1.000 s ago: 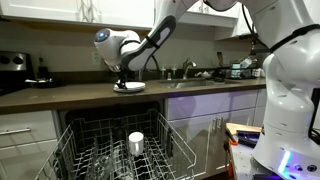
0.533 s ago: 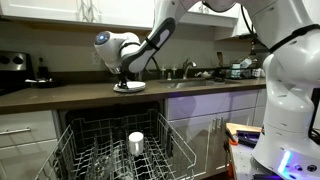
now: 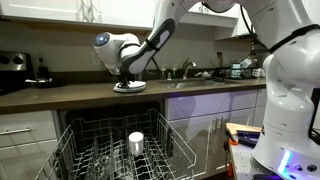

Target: Put a plate from the counter in the dishwasher

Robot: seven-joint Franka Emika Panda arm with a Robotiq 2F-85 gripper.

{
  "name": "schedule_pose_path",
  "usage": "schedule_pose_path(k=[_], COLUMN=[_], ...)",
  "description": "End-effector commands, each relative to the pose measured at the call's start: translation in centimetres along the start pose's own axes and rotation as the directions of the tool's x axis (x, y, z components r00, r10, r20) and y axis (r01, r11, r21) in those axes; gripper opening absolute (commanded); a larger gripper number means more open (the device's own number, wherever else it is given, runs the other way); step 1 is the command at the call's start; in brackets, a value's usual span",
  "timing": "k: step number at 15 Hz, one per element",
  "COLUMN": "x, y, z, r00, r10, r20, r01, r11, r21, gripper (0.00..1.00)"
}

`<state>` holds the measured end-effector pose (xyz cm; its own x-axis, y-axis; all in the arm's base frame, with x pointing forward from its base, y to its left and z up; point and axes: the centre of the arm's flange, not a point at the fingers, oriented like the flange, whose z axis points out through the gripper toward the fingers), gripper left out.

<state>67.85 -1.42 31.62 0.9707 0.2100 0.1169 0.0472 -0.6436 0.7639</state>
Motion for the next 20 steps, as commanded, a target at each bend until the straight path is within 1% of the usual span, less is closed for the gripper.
schedule_pose_path(k=[1,2,3,5,6,7,10,11,12,13,14,15,16,17,18,19,20], x=[0.4,0.4,0.4,0.5,0.6,0.7,1.2,1.3,1.4,1.4,1.3,1.1,0.5,1.4,1.4,1.3,1.5], y=[0.1,0.1,0.1,0.1,0.1,0.1,-0.1,-0.1,-0.1,0.0,0.1,0.4,1.3,-0.1,0.1,0.4,0.1], z=[0.1,0.0,0.0,-0.3,-0.5,-0.6,-1.7,-2.0,-2.3,-2.5,-2.7,-3.0,-3.6,-2.6,-2.8,-3.0,-2.2], r00=[1.0,1.0,1.0,1.0,0.999,0.999,0.998,0.997,0.996,0.995,0.994,0.995,0.998,0.997,0.998,0.998,0.999], r10=[0.013,0.012,0.012,0.006,0.002,0.0,-0.011,-0.015,-0.018,-0.018,-0.015,-0.011,-0.016,-0.016,-0.008,-0.002,-0.002], r20=[-0.019,-0.02,-0.021,-0.028,-0.032,-0.037,-0.059,-0.069,-0.086,-0.098,-0.105,-0.094,-0.054,-0.071,-0.066,-0.064,-0.054], r01=[-0.014,-0.013,-0.012,-0.007,-0.004,-0.001,0.008,0.01,0.012,0.011,0.008,0.007,0.017,0.014,0.007,0.002,0.001], r11=[0.999,0.999,0.999,0.999,0.999,0.999,0.998,0.998,0.998,0.997,0.998,0.999,1.0,0.999,1.0,1.0,1.0], r21=[-0.031,-0.031,-0.032,-0.039,-0.045,-0.05,-0.062,-0.067,-0.066,-0.07,-0.07,-0.046,0.023,-0.031,-0.013,-0.004,-0.021], gripper=[0.05,0.02,0.02,0.06,0.06,0.08,0.06,0.11,0.32,0.37,0.44,0.5,0.57,0.38,0.45,0.76,0.83])
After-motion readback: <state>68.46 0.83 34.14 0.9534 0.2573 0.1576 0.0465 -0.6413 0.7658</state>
